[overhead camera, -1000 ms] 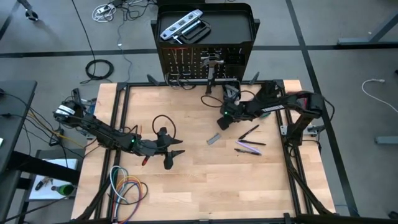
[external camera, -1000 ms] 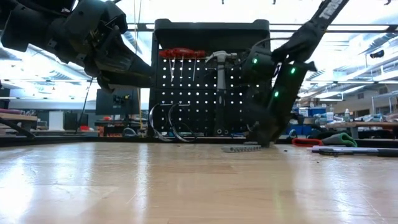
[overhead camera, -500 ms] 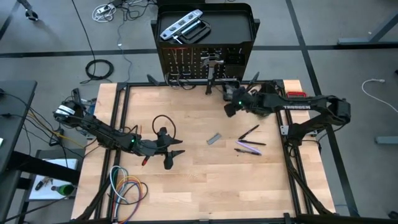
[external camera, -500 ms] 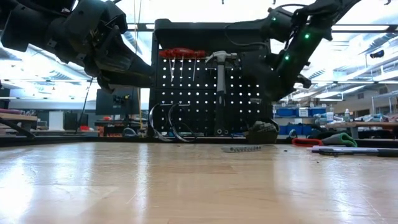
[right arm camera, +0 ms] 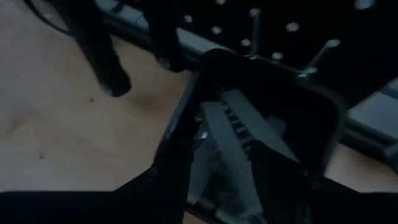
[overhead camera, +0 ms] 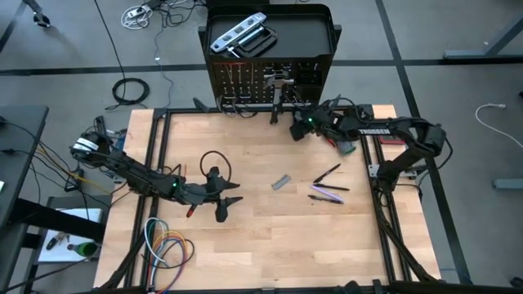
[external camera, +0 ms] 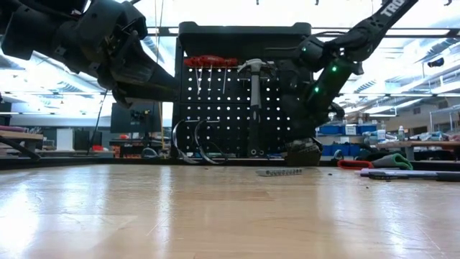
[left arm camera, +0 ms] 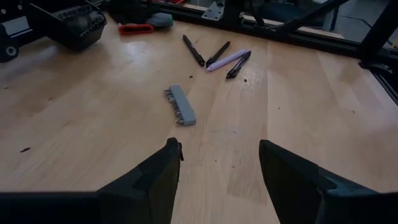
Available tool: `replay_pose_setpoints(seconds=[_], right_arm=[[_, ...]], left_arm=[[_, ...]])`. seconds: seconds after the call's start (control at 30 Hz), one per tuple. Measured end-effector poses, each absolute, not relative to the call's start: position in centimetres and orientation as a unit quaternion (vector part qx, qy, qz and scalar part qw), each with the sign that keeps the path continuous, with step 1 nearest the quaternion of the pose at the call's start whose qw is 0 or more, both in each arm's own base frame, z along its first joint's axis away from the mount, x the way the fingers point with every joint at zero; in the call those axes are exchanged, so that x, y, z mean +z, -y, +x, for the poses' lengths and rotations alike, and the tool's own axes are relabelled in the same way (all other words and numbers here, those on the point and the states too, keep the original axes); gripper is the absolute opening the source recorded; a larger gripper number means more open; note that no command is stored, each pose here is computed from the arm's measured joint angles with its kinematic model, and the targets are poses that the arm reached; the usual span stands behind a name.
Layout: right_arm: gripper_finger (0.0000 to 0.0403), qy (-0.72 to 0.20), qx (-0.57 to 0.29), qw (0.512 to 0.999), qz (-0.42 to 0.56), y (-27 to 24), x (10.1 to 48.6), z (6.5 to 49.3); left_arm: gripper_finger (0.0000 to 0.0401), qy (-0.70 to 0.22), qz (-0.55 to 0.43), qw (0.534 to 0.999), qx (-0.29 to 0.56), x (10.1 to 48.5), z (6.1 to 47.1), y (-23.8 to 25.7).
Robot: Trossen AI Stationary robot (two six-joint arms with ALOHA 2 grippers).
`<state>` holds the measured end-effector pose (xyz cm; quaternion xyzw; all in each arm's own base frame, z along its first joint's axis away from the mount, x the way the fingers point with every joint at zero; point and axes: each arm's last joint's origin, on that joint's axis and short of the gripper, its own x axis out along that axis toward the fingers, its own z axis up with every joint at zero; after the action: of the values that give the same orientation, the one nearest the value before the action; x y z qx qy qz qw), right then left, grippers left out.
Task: Hang tools onto peg board
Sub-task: Put the bottom terminal block into the bottom basket of the peg board, then put the terminal block into the bottom basket of the peg board
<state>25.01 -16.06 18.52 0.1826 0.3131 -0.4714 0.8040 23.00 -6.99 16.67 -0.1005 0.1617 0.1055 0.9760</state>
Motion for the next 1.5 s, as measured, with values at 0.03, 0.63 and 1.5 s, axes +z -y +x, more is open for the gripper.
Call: replay_pose_setpoints(seconds=[0.03, 0.63, 1.5], right_arm=[[0.0184, -0.314, -0.466, 0.806, 0.185, 16.0, 18.5, 25.1], [0.0261, -0.385, -0.149, 0.902, 0.130, 3.8, 20.8, 27.6], [0.0311, -0.479, -0.062, 0.875, 0.031, 2.0, 15.9, 29.3]], left_arm=[[0.0218, -0.162, -0.100, 0.976, 0.106, 16.7, 23.0, 7.0], [0.0218, -0.166, -0.103, 0.975, 0.101, 16.6, 23.0, 7.0], [0.0218, -0.159, -0.059, 0.979, 0.110, 16.8, 23.0, 6.9]])
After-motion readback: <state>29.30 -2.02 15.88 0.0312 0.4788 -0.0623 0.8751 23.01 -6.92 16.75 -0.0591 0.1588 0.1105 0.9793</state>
